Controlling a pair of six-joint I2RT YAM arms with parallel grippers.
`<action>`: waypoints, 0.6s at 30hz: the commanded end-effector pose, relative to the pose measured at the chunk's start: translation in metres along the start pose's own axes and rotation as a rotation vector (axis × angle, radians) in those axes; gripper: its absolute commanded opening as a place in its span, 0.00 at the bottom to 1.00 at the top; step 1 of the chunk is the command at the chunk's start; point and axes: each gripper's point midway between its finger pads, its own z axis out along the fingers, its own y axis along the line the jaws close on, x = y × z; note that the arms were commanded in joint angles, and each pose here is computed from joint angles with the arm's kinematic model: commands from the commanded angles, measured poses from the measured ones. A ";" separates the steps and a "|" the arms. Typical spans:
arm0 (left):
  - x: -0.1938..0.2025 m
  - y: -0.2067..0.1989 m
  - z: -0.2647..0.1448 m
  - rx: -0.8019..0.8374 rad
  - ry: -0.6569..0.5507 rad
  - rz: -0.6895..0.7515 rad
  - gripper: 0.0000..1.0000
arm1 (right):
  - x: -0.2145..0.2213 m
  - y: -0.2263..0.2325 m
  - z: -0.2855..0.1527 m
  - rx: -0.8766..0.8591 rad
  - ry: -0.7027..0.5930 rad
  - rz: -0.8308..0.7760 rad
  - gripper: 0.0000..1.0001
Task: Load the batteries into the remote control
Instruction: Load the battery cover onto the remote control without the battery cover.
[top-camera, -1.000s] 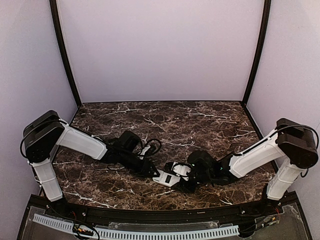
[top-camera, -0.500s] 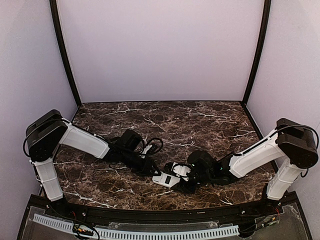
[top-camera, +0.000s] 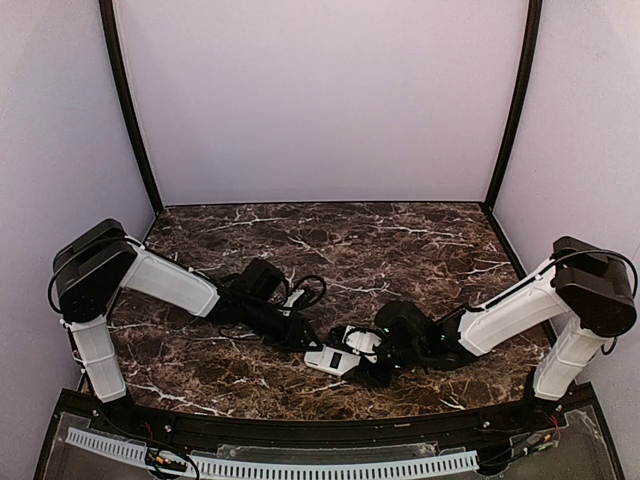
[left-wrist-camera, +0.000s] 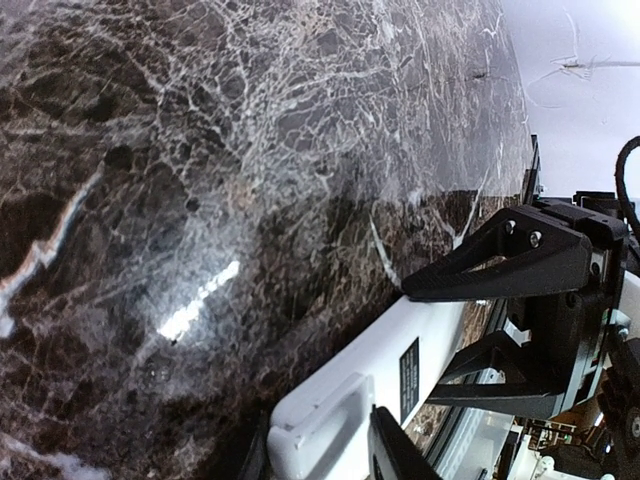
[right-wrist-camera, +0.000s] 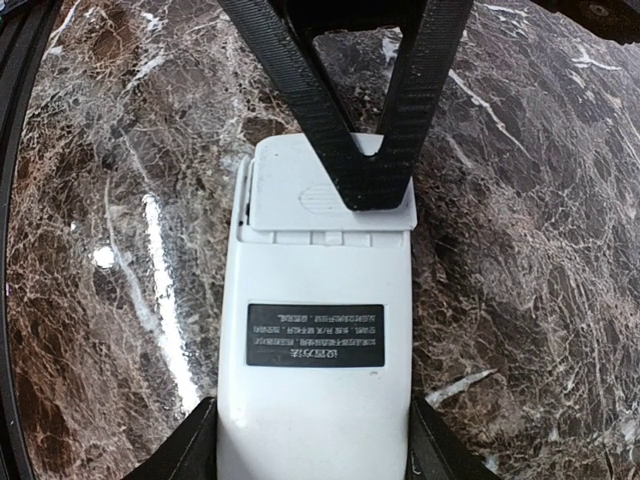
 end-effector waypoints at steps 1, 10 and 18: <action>0.005 0.013 0.003 -0.032 0.022 -0.040 0.35 | 0.003 0.004 0.000 -0.017 0.001 -0.012 0.00; 0.001 0.010 0.005 -0.010 0.021 -0.065 0.35 | 0.004 0.004 0.001 -0.010 0.008 -0.021 0.00; 0.000 0.009 0.007 0.006 0.022 -0.102 0.37 | 0.005 0.002 0.003 0.011 0.016 -0.028 0.00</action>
